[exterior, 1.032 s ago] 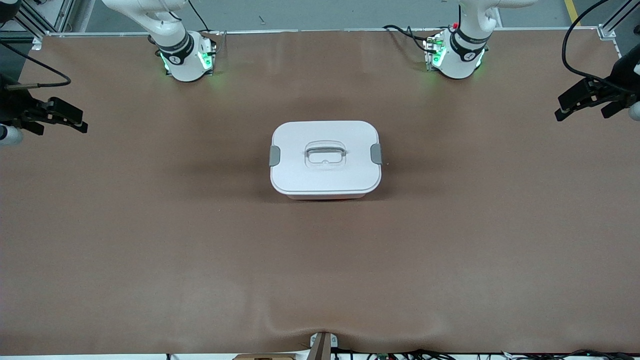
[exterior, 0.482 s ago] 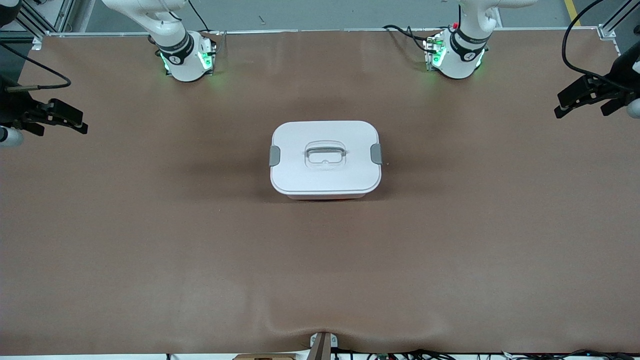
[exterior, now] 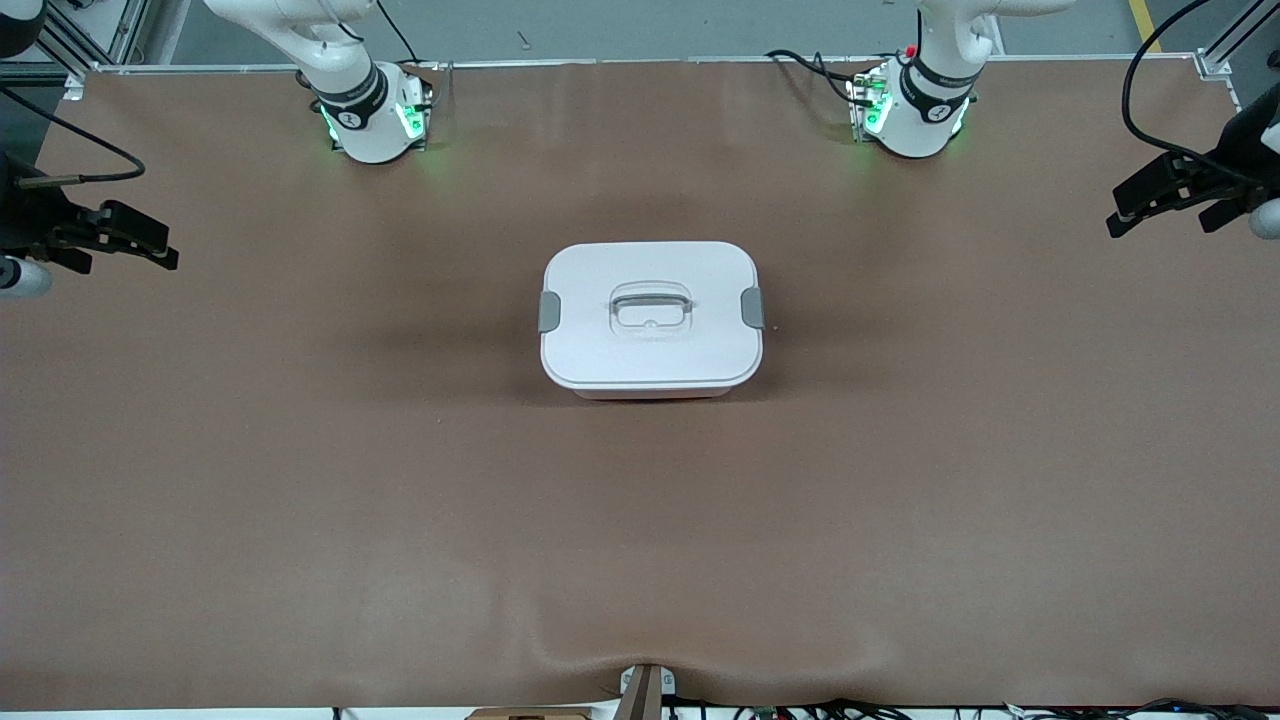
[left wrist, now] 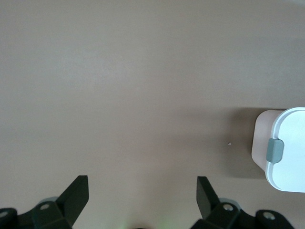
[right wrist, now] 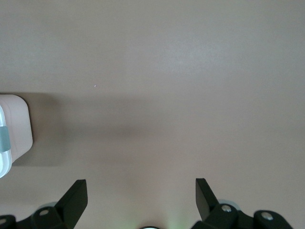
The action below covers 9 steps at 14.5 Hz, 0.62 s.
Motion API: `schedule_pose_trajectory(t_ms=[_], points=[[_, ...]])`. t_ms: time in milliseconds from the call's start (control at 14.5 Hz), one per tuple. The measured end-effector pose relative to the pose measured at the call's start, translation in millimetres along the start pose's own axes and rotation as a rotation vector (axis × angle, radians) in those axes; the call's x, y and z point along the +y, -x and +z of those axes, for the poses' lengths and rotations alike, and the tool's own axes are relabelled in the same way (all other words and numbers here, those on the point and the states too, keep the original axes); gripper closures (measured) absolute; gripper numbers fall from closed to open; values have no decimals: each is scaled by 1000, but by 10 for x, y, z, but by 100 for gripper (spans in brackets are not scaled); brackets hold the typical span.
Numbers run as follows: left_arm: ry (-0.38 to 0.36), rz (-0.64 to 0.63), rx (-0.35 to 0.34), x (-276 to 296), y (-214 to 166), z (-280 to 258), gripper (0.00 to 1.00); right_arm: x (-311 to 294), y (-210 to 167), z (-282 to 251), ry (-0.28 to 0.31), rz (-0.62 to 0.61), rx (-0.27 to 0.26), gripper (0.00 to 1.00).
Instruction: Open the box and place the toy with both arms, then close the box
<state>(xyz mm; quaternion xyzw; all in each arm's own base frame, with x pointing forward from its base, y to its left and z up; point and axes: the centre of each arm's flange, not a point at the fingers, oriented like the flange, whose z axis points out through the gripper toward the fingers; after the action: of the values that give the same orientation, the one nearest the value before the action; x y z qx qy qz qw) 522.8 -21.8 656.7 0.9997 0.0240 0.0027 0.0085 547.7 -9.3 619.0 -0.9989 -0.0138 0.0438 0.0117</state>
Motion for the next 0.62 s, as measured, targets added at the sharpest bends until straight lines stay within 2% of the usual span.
schedule_pose_trajectory(t_ms=[619], points=[[0,4,-5,-9,-16,25,0,-7,-17,-12,1,-1,16,0]])
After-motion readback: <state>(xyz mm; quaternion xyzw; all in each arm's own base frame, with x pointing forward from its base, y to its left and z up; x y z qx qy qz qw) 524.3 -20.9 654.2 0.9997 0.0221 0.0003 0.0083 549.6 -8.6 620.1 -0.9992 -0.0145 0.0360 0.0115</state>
